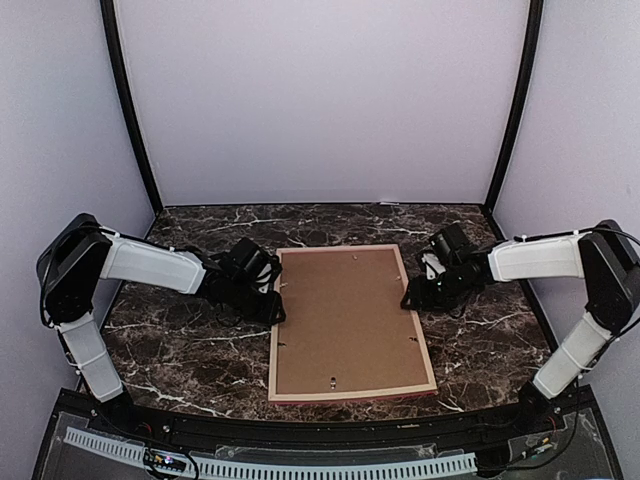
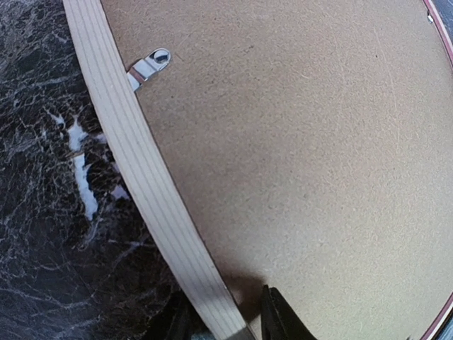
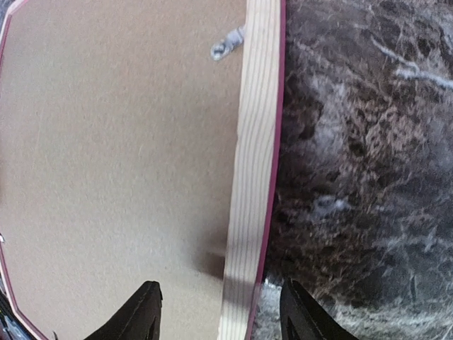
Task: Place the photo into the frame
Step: Press the fastener onto the backboard.
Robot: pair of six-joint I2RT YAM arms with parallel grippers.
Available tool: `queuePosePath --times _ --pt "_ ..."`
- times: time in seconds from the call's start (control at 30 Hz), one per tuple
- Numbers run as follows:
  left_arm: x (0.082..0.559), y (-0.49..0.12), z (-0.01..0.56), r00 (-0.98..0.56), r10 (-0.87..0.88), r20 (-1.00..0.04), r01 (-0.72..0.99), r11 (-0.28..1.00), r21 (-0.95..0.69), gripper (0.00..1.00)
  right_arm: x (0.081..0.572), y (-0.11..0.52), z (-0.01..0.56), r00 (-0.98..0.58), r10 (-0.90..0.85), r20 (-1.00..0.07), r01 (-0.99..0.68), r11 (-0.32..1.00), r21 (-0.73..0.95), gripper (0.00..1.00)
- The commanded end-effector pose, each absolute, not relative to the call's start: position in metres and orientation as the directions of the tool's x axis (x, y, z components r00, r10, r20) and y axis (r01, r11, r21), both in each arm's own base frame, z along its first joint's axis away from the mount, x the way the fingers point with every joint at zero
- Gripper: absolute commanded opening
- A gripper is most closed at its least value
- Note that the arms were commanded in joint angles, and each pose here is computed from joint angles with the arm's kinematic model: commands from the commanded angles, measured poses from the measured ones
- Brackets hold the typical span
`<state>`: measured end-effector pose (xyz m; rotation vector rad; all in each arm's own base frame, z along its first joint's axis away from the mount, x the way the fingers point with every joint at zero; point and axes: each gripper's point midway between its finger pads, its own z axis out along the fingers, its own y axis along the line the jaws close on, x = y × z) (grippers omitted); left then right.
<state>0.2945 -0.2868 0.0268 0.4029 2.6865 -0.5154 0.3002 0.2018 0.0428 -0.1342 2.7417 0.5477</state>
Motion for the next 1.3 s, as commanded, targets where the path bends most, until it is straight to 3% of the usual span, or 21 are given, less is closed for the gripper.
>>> queuePosePath --times 0.0,0.5,0.83,1.27 --pt "0.301 -0.288 0.03 -0.891 0.182 -0.416 0.323 0.898 -0.299 0.33 0.273 0.194 0.04 -0.945 -0.05 -0.324 -0.154 0.941 0.302 0.59" --pt "0.308 -0.289 0.032 -0.886 0.181 -0.427 0.319 0.905 -0.28 0.28 0.222 0.195 0.024 -0.964 -0.071 -0.255 -0.154 0.935 0.319 0.56" --pt "0.309 -0.288 0.033 -0.883 0.178 -0.435 0.318 0.907 -0.274 0.28 0.219 0.19 0.019 -0.965 -0.095 -0.246 -0.167 0.943 0.289 0.42" --pt "0.306 -0.285 0.03 -0.885 0.178 -0.43 0.316 0.909 -0.272 0.28 0.246 0.197 0.022 -0.954 -0.066 -0.294 -0.147 0.953 0.263 0.47"
